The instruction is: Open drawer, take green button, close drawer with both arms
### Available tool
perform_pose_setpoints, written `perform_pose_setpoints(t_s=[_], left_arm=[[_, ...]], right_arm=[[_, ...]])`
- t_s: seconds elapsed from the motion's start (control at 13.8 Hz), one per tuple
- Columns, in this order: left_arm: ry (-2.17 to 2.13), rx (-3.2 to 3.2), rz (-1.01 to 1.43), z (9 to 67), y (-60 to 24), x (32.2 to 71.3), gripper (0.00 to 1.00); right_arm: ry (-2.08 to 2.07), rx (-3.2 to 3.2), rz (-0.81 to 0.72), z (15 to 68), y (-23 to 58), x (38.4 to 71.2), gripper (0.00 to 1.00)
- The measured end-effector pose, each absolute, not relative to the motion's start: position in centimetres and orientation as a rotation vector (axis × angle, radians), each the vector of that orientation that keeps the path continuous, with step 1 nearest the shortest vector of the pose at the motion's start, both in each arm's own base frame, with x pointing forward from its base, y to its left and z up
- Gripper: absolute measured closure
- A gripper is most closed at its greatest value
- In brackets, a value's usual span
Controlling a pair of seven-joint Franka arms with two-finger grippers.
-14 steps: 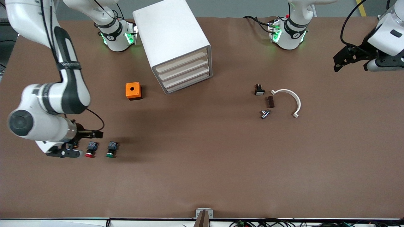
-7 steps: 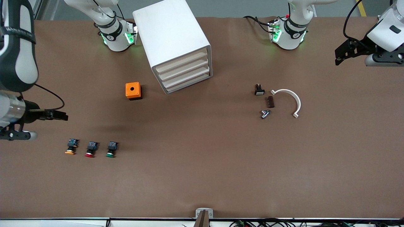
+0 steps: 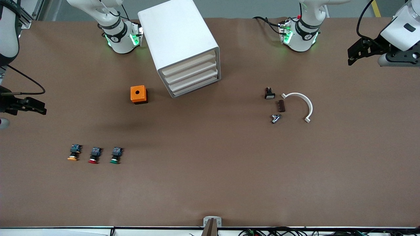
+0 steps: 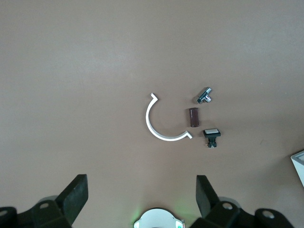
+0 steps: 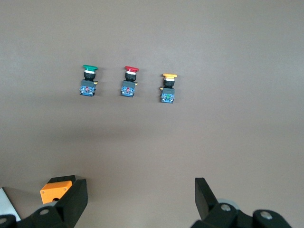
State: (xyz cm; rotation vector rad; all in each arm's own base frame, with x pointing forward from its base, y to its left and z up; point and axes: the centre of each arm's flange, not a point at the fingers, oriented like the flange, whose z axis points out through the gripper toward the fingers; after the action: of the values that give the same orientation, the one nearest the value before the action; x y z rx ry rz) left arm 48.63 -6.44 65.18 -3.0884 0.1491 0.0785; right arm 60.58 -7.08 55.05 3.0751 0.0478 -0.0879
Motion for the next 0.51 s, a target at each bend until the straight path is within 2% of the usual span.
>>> perform_pose_setpoints(t_s=[0.51], left_arm=[[0.154,-3.087,0.074,65.4,-6.6,48.5,0.0]], right_arm=[[0.055,3.116,-0.006,57.1,-6.1,61.1,0.0]])
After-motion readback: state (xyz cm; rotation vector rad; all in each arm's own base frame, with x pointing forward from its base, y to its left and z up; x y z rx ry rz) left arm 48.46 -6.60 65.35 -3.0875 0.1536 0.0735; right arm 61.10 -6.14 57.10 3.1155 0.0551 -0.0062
